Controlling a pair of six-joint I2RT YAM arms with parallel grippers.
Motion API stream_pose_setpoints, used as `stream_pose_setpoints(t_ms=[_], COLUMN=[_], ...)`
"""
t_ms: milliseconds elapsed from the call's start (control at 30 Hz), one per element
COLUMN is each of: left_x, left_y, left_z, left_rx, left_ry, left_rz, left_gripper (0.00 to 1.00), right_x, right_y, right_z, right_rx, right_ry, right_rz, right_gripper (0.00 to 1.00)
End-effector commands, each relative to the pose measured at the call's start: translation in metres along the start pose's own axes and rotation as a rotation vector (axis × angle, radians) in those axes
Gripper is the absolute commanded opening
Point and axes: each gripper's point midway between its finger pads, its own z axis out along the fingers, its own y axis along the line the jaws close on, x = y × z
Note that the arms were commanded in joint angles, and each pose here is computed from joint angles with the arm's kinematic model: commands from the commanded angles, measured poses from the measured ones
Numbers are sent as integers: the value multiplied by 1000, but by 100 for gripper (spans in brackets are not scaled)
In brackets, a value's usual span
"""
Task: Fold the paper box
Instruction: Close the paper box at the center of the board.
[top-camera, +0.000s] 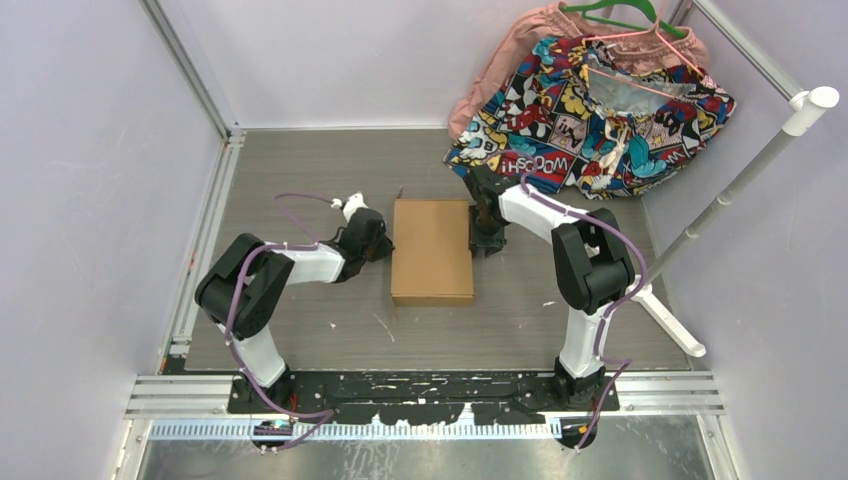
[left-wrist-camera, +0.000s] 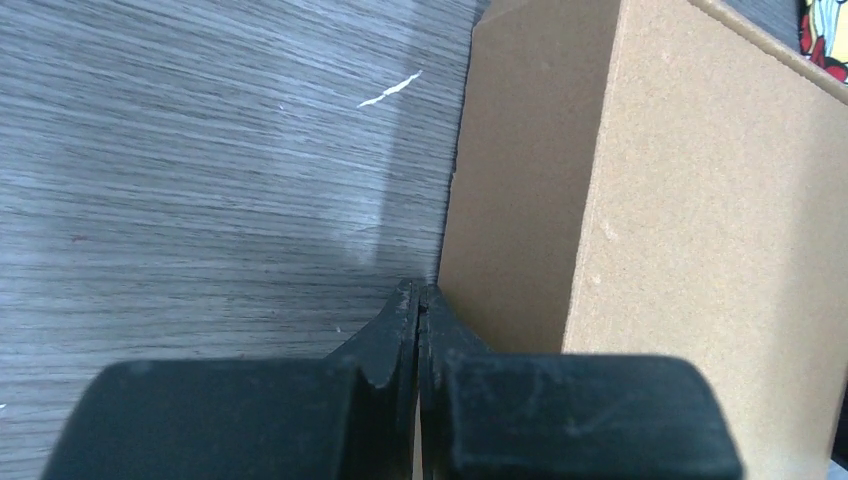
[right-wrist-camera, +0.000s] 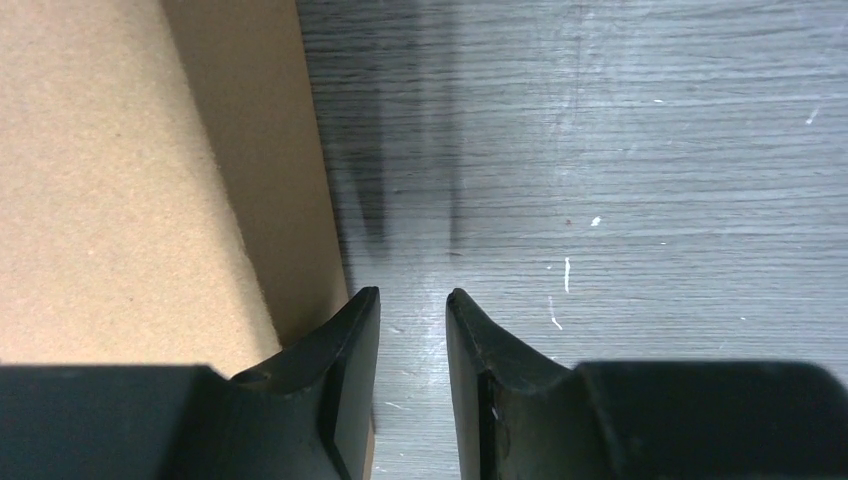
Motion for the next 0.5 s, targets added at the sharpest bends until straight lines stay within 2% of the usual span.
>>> stream_pose_setpoints(t_ms=[0,233,367,467], left_x=[31,28,27,27], left_y=[-21,-13,-13,-13], left_z=[-5,-7,-6,-6], left_rx=[119,114,120,122], left_ry=[106,103,104,102], left_rz=[-23,-33,-39,-42], left_gripper=[0,0,0,0], right_x=[-10,-21,-31,-36], right_y=[17,-17,-29,-36], right_z=[-3,-7,-19,-27], right_rx=[-23,69,100,111], right_ry=[-56,-88,-135,-162], right_rz=[22,64,85,101], right_gripper=[38,40,46,55])
